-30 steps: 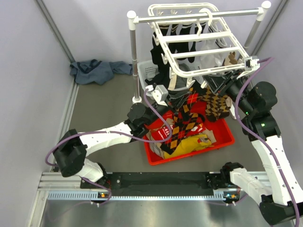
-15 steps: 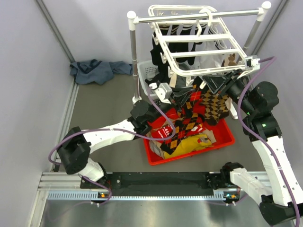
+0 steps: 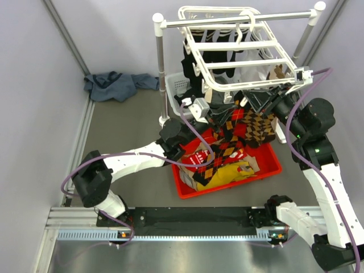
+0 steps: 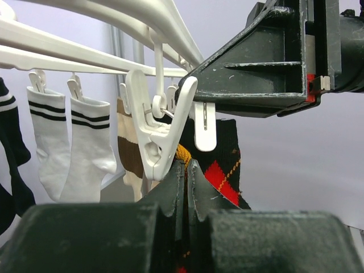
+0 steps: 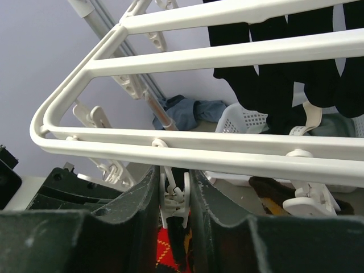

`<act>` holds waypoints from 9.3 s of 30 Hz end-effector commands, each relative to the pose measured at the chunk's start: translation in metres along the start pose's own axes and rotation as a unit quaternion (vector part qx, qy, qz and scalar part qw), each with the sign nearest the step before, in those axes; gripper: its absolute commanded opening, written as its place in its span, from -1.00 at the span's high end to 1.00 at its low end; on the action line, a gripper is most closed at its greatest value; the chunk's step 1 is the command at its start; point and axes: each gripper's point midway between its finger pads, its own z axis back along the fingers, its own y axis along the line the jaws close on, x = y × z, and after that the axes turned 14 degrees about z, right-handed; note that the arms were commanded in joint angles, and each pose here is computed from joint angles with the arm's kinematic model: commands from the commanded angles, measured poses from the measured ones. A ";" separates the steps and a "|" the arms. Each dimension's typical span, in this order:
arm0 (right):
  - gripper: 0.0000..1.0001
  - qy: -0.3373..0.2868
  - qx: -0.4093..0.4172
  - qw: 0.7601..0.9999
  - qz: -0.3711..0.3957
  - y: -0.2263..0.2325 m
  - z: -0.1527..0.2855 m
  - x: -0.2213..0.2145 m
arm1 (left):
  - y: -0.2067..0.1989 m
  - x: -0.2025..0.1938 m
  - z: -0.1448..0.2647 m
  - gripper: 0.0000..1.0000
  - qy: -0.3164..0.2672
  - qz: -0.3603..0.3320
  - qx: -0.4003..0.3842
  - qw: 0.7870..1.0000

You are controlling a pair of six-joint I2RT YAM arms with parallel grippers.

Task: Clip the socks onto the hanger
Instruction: Clamp the sock onto the hanger, then open the clamp at the hanger, then adjust the sock in the bin.

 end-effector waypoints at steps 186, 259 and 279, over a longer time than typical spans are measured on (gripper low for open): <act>-0.09 0.038 0.106 0.994 0.004 0.039 -0.005 0.022 | -0.008 0.001 -0.038 0.95 0.164 -0.072 0.193 0.965; 0.94 0.069 -0.037 0.996 0.049 -0.024 -0.008 -0.022 | 0.073 -0.271 0.135 0.52 0.548 0.141 0.295 0.770; 0.94 0.071 -0.037 0.996 0.044 -0.023 -0.004 -0.024 | 0.051 -0.194 0.160 -0.42 0.481 0.148 0.358 0.787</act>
